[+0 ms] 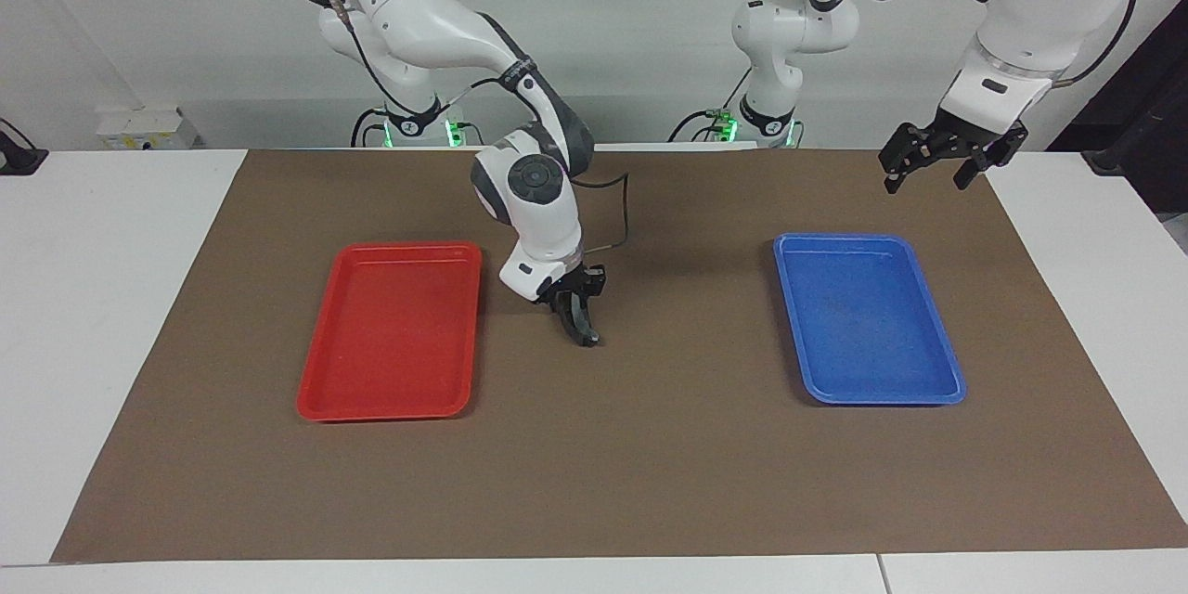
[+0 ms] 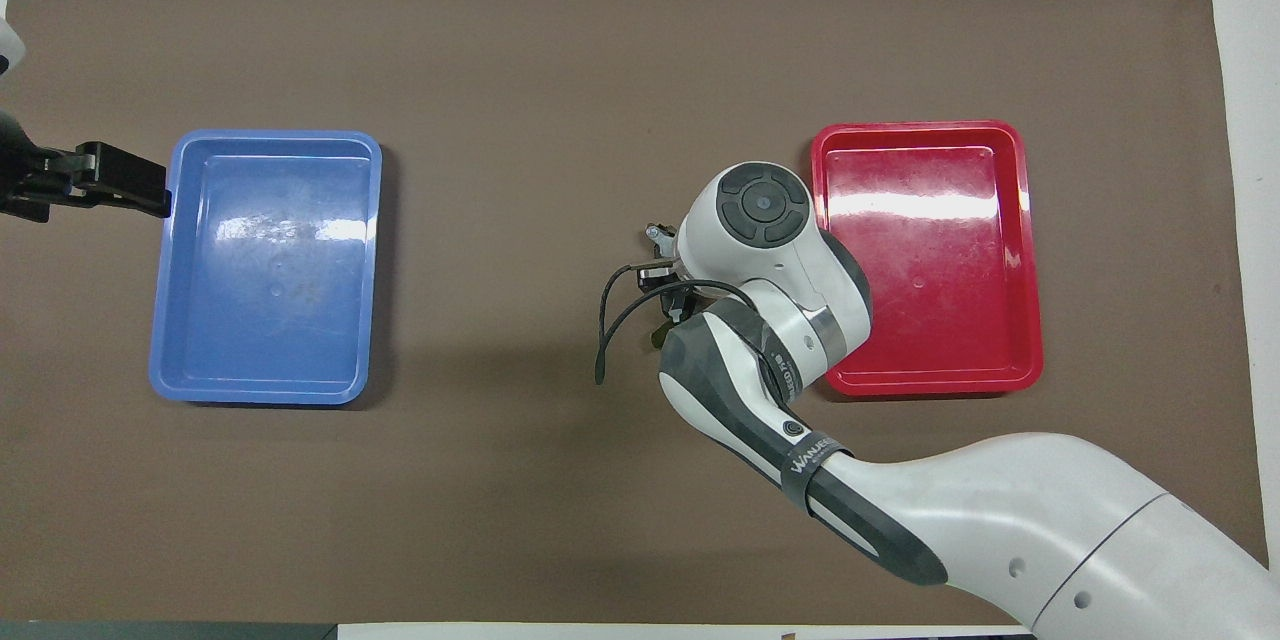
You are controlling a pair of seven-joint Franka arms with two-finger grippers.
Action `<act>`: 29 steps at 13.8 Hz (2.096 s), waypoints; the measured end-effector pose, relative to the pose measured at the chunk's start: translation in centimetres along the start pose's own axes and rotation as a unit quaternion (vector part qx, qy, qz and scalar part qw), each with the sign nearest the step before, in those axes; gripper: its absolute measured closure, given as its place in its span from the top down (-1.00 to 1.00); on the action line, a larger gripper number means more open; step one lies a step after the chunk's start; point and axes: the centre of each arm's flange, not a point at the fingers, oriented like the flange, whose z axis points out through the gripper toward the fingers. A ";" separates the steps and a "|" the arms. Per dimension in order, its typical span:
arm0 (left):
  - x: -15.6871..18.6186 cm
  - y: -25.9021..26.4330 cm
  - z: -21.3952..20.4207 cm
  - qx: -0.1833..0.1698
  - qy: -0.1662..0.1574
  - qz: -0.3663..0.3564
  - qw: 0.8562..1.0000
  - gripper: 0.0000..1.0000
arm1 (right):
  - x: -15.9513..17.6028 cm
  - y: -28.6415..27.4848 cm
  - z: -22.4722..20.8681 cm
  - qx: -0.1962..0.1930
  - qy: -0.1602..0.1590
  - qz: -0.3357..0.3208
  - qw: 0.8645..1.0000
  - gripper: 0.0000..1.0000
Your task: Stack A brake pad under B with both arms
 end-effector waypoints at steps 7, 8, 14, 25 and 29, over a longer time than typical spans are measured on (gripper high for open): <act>0.0 0.0 0.2 0.000 -0.002 0.000 1.000 1.00 | 0.9 4.8 -12.2 -0.036 0.029 0.016 0.999 1.00; 0.0 0.0 0.2 0.000 -0.002 0.000 1.000 1.00 | 0.9 7.2 -14.6 -0.051 0.022 0.011 0.998 1.00; 0.0 0.0 0.2 0.000 -0.002 0.000 1.000 1.00 | -2.0 22.0 -26.3 -0.077 -0.037 0.022 0.996 1.00; 0.0 0.1 0.3 0.000 -0.002 0.001 1.000 1.00 | -8.2 34.9 -33.7 -0.045 -0.064 0.026 0.997 1.00; 0.0 0.2 0.3 0.000 -0.003 0.002 1.000 1.00 | -8.2 35.3 -33.8 -0.045 -0.059 0.028 0.997 1.00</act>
